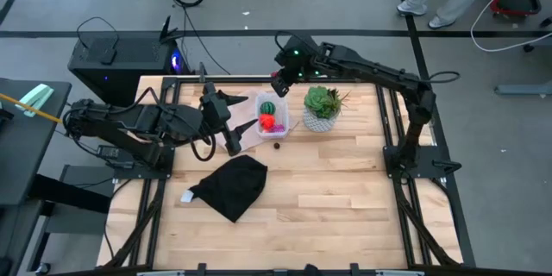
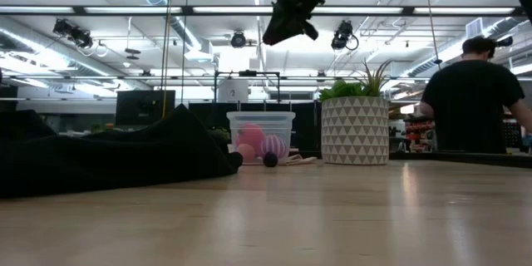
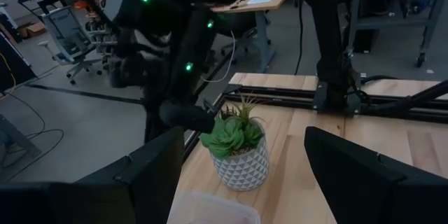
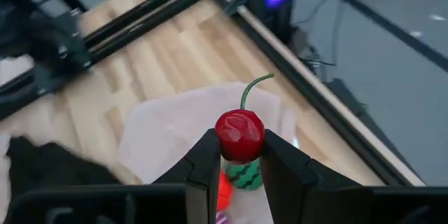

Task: Pick and placing Produce into tupperware
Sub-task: Put the cherry into the transparent bin

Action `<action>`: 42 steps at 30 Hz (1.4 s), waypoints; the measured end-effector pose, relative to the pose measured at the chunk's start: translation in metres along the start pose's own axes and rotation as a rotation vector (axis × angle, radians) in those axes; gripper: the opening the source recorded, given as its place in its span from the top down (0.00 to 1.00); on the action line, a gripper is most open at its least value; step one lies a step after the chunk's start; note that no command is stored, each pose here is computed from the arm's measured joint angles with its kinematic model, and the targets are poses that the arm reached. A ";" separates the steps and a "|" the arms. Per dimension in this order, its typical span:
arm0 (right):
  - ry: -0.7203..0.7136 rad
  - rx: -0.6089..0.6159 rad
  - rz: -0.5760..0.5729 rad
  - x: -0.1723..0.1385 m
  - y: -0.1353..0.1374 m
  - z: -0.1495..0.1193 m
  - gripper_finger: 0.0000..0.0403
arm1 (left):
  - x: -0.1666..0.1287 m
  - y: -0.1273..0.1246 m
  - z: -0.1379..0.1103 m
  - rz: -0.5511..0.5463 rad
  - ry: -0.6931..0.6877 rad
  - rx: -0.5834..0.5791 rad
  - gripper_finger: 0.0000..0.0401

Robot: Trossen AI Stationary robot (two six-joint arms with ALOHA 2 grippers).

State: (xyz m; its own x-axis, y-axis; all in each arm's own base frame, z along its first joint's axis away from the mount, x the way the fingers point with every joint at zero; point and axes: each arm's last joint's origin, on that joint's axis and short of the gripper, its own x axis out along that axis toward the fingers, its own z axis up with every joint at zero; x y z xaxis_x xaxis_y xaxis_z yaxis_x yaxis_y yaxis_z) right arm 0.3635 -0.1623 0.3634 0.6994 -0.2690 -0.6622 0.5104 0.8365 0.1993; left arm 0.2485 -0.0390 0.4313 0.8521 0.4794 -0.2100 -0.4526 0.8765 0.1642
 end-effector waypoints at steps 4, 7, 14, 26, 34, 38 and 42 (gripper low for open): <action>0.041 -0.055 0.074 0.017 -0.009 -0.001 0.77 | 0.000 0.000 0.002 0.000 -0.013 -0.012 0.25; 0.083 -0.087 0.126 0.025 -0.014 -0.005 0.77 | 0.000 0.000 0.004 -0.001 -0.030 -0.027 0.25; 0.132 -0.211 0.196 0.032 -0.013 -0.011 0.77 | 0.000 0.000 0.006 -0.003 -0.052 -0.077 0.25; 0.229 -0.284 0.234 0.074 0.004 -0.031 0.77 | 0.000 -0.001 0.006 -0.008 -0.054 -0.092 0.25; 0.343 -0.271 0.206 0.106 -0.002 -0.050 0.77 | 0.000 -0.001 0.006 -0.011 -0.053 -0.091 0.25; 0.383 -0.273 0.193 0.110 -0.006 -0.054 0.77 | 0.000 -0.001 0.006 -0.011 -0.052 -0.089 0.25; 0.401 -0.303 0.138 0.109 -0.010 -0.056 0.77 | 0.000 -0.001 0.006 -0.011 -0.051 -0.087 0.25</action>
State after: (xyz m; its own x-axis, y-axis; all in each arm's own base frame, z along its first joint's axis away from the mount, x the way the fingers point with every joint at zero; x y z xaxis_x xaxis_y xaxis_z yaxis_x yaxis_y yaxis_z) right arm 0.4069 -0.1740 0.2488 0.4728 0.0083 -0.8812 0.2175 0.9679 0.1258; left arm 0.2503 -0.0399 0.4370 0.8682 0.4691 -0.1619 -0.4628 0.8831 0.0774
